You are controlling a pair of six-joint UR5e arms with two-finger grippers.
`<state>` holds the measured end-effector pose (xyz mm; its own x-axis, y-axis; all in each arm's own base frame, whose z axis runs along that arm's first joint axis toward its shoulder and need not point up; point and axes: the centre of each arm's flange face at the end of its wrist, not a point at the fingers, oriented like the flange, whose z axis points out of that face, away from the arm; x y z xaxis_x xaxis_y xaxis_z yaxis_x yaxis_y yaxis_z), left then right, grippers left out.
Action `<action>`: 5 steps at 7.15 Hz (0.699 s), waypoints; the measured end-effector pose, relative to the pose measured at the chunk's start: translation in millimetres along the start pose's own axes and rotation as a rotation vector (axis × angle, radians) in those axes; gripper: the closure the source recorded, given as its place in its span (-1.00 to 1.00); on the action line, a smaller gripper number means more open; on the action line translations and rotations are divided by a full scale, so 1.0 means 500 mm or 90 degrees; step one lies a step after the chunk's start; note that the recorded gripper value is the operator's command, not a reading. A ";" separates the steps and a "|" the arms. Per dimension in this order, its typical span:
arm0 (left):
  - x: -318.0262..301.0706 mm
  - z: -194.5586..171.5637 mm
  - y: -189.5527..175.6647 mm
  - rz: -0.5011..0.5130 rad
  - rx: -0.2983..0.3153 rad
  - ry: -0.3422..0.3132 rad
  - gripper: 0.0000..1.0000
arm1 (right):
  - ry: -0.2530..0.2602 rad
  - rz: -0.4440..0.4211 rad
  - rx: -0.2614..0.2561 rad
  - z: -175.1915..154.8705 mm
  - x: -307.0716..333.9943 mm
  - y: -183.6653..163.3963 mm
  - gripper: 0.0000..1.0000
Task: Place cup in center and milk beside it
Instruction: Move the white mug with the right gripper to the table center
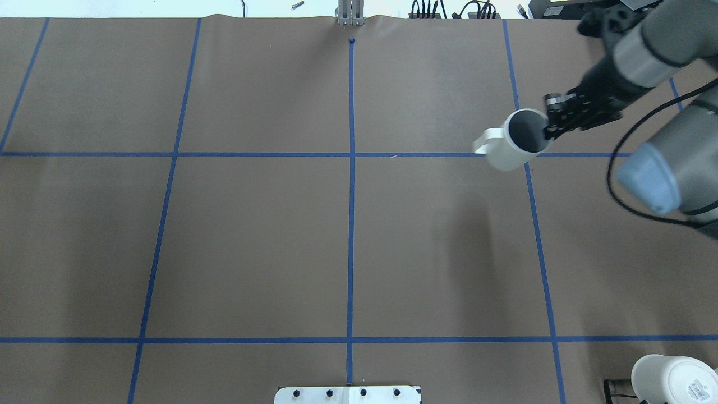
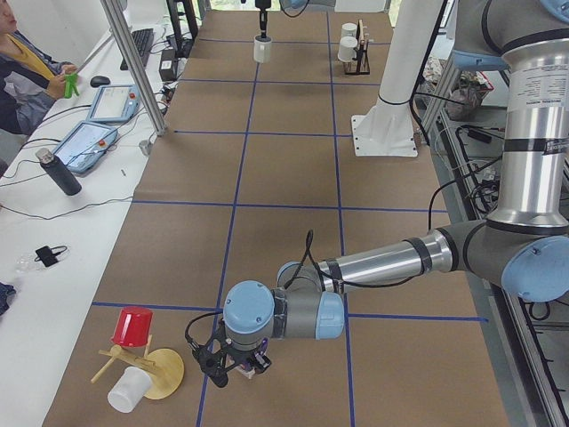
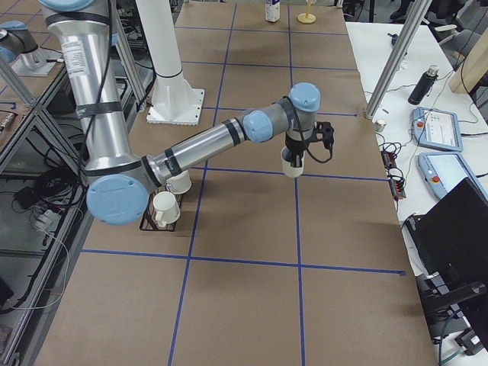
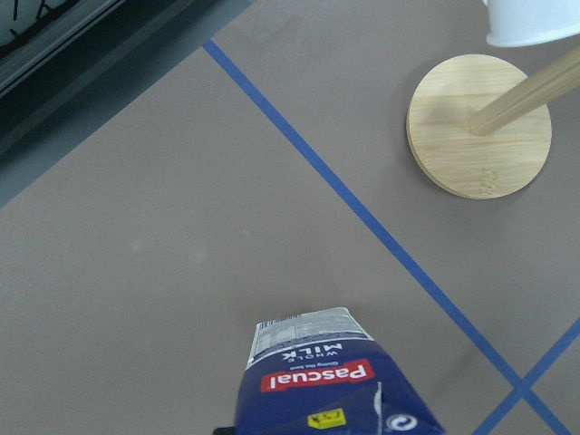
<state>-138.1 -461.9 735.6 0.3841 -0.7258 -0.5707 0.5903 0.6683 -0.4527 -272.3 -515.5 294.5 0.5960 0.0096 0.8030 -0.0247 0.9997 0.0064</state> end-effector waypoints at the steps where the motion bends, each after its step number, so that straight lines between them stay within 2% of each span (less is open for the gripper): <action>1: 0.020 -0.012 0.006 -0.004 -0.008 0.018 0.25 | -0.004 0.014 -0.009 0.054 -0.124 0.050 1.00; 3: 0.104 -0.069 0.025 -0.030 -0.007 0.039 0.25 | 0.001 0.024 -0.013 0.137 -0.275 0.139 1.00; 5: 0.279 -0.156 0.081 -0.042 -0.015 0.035 0.25 | 0.014 0.019 -0.015 0.197 -0.350 0.181 1.00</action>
<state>-115.9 -523.3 584.4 0.3043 -0.7592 -0.5754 0.5958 0.6230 -0.5069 -457.9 -429.1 213.0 0.6127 0.0392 0.7893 -0.0232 0.9992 -0.0317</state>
